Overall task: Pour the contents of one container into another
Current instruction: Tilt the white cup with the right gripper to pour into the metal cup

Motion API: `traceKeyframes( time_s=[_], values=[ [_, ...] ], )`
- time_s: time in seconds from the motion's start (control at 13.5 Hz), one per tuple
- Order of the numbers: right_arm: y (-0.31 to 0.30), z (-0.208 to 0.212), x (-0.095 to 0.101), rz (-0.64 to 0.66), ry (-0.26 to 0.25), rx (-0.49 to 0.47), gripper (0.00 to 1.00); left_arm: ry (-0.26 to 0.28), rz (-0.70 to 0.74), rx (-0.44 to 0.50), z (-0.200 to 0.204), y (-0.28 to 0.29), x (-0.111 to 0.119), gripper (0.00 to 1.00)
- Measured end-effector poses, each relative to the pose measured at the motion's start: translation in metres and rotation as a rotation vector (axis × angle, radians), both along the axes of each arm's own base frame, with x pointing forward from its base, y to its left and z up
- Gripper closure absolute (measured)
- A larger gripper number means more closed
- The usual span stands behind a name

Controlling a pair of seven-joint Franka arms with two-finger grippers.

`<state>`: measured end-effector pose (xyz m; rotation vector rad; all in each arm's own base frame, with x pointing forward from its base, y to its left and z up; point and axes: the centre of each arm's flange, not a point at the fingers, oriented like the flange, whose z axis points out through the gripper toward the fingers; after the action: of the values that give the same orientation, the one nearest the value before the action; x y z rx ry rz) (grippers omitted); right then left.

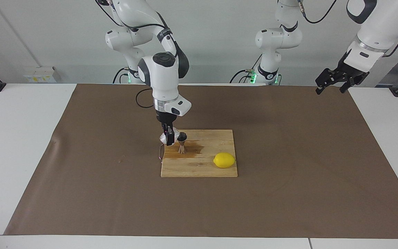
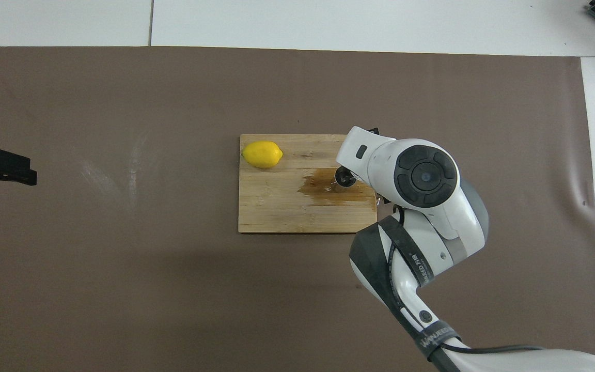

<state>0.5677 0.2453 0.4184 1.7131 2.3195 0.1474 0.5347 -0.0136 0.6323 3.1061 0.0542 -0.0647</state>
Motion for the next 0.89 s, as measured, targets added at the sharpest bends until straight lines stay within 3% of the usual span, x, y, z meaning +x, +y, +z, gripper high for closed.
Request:
traceKeyframes(
  time_s=[0.89],
  values=[
    [0.014, -0.004, -0.009, 0.066, -0.035, -0.09, 0.48, 0.001, 0.0, 0.0, 0.0, 0.0, 0.0, 0.0]
  ],
)
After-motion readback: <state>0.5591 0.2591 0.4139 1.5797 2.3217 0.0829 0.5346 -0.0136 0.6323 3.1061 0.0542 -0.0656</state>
